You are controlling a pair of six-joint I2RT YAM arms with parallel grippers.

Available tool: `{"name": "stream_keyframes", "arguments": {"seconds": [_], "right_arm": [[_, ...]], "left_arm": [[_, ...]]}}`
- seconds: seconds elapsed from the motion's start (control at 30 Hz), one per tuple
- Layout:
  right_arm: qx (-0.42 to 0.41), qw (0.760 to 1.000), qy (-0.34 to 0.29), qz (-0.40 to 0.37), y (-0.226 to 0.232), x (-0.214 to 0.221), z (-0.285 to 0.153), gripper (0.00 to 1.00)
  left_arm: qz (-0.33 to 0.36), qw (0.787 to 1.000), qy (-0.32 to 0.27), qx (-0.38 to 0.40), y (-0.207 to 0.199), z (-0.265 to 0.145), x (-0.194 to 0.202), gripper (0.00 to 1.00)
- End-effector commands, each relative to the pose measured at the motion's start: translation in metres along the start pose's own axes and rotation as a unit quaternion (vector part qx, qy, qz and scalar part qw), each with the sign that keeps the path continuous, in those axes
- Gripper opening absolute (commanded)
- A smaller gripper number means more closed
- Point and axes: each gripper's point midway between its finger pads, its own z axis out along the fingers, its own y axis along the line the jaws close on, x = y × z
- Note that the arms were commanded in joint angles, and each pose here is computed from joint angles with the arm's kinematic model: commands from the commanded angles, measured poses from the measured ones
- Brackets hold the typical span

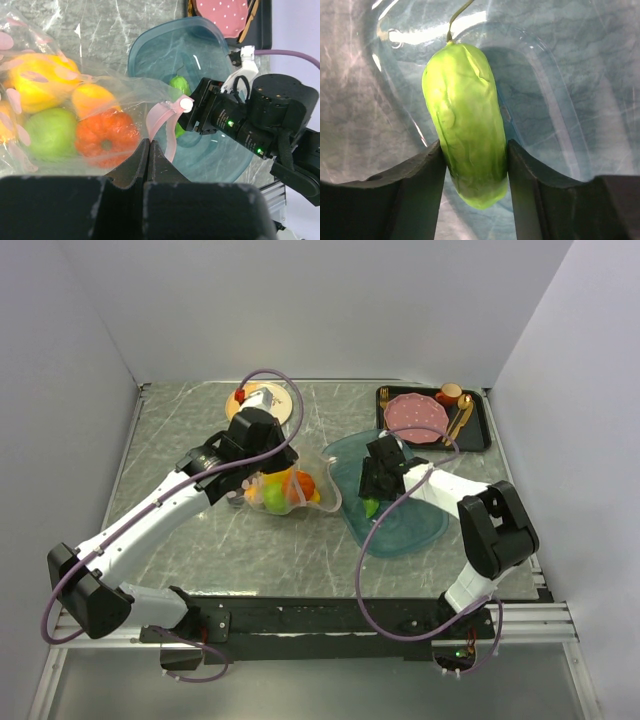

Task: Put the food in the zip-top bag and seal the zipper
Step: Pick up the fake vegetable from the bin, then place the fake vegetable in the zipper food storage bag.

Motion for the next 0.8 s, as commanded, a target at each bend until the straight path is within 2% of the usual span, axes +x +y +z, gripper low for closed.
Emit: {"name": "stream_keyframes", "arguments": {"seconds": [0.0,0.17,0.37,0.4,0.6,0.77], "right_arm": [[-0.018,1.000,-0.020,0.001,0.005,-0.005,-0.006,0.36],[-0.034,0.998,-0.052,0.017,0.007,-0.015,-0.032,0.34],[-0.124,0.984,-0.124,0.031,0.028,-0.033,-0.094,0.35],[-0.161,0.979,-0.126,0.027,0.038,-0.032,-0.110,0.35],[-0.261,0.957,-0.128,-0.004,0.069,-0.019,-0.152,0.35],[-0.310,0.941,-0.130,-0.048,0.094,-0.007,-0.177,0.35]], "left_arm": [[-0.004,1.000,-0.020,0.014,-0.006,-0.009,-0.009,0.01],[-0.002,1.000,-0.019,0.016,-0.007,-0.008,-0.011,0.01],[-0.001,1.000,-0.012,0.018,-0.009,-0.005,-0.007,0.01],[-0.001,1.000,-0.012,0.018,-0.009,-0.004,-0.007,0.01],[-0.003,1.000,-0.011,0.021,-0.010,-0.003,-0.007,0.01],[-0.001,1.000,-0.008,0.017,-0.009,-0.002,-0.006,0.01]]}}
